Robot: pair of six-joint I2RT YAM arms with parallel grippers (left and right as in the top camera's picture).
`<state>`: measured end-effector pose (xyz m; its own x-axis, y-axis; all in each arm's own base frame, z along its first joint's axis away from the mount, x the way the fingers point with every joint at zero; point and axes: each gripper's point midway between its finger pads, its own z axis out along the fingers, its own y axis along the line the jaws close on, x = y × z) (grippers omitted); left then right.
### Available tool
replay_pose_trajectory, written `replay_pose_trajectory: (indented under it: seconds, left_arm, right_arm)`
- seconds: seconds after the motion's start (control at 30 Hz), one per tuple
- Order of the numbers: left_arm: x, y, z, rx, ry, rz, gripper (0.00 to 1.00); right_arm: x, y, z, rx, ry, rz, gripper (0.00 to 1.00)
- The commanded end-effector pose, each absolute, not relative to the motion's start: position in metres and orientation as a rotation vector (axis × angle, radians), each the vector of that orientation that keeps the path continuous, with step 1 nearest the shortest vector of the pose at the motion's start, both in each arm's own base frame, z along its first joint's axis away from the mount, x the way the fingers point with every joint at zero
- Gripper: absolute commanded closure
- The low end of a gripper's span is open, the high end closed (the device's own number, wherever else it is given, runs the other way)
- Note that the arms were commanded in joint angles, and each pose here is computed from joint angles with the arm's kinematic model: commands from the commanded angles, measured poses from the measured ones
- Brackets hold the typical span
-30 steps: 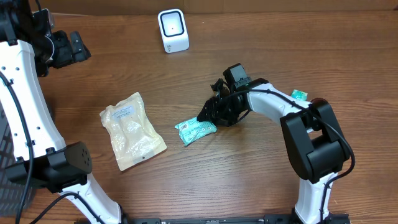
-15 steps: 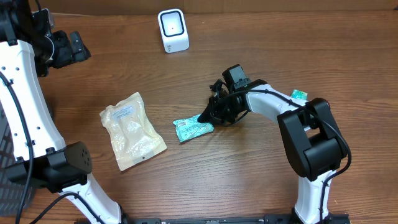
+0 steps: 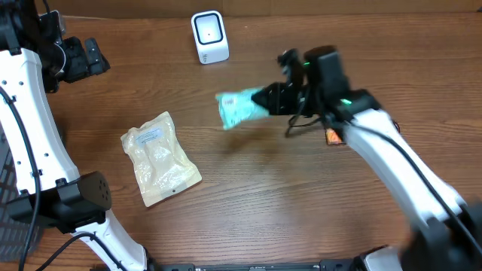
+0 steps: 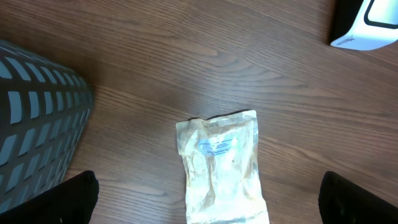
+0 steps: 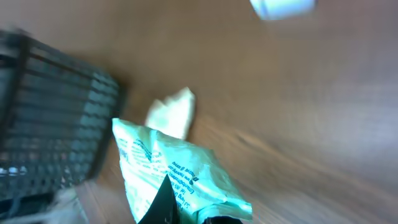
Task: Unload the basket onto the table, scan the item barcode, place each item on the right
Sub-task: 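Carry the teal packet up under the white scanner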
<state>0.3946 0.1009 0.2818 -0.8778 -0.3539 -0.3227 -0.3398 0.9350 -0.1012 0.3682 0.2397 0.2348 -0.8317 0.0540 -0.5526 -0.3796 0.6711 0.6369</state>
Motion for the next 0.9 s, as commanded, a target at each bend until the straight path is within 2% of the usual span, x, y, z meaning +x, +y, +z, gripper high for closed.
replay_pose_trajectory:
  seconds: [0.0,0.17,0.37,0.5,0.67,0.87]
  left_arm:
    - [0.396,0.099,0.281,-0.480,2.758,-0.052,0.00]
    - [0.396,0.099,0.281,-0.480,2.758,-0.052,0.00]
    - [0.396,0.099,0.281,-0.480,2.758,-0.052,0.00]
    - [0.396,0.099,0.281,-0.480,2.758,-0.052,0.01]
    - [0.396,0.099,0.281,-0.480,2.758,-0.052,0.00]
    - [0.396,0.099,0.281,-0.480,2.758,-0.052,0.00]
  right_arm:
    - [0.357,0.229,0.296,-0.283,2.179,1.011,0.96]
    - [0.340,0.222,0.328,-0.259,2.112,1.040,0.96]
    - [0.345,0.232,0.300,-0.184,2.227,1.090,0.96]
    - [0.364,0.252,0.289,-0.221,2.289,1.094,0.96]
    - [0.429,0.265,0.291,-0.285,2.328,0.822,0.96]
    - [0.531,0.269,0.305,-0.349,2.060,0.220,0.96]
